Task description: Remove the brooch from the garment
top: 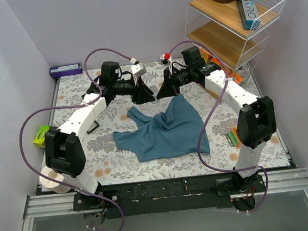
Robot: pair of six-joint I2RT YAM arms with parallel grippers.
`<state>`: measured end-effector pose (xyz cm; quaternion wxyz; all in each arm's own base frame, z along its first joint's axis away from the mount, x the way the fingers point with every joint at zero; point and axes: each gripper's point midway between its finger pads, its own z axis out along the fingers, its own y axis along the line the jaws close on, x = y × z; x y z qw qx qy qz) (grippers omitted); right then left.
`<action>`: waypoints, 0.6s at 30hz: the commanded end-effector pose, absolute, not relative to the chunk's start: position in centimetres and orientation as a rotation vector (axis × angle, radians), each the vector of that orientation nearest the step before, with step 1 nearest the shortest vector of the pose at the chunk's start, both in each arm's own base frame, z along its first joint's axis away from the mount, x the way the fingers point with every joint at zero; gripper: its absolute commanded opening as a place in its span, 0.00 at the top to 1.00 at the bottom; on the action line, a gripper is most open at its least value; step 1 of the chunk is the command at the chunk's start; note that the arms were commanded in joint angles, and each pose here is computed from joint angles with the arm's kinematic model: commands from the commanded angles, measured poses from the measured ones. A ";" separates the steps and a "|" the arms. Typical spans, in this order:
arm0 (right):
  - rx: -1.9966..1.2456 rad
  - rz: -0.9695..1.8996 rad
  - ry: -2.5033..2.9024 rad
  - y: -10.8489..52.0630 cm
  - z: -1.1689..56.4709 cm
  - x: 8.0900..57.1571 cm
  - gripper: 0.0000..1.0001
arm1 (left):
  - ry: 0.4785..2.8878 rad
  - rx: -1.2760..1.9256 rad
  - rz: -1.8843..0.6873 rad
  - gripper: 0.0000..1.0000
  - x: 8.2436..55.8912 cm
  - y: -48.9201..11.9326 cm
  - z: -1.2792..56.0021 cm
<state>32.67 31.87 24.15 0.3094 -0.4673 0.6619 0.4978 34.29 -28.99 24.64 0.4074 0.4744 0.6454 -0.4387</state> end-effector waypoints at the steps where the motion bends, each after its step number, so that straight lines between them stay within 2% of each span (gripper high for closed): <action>1: -1.243 1.300 1.695 31.9 25.7 32.4 0.99 | 1.580 1.249 -1.087 0.59 34.0 -29.0 25.6; 6: -1.244 1.304 1.693 31.9 25.7 32.3 0.99 | 1.586 1.269 -1.070 0.55 33.8 -28.9 25.2; 18: -1.237 1.308 1.697 31.8 25.9 32.2 0.99 | 1.580 1.293 -1.072 0.66 33.3 -29.3 24.7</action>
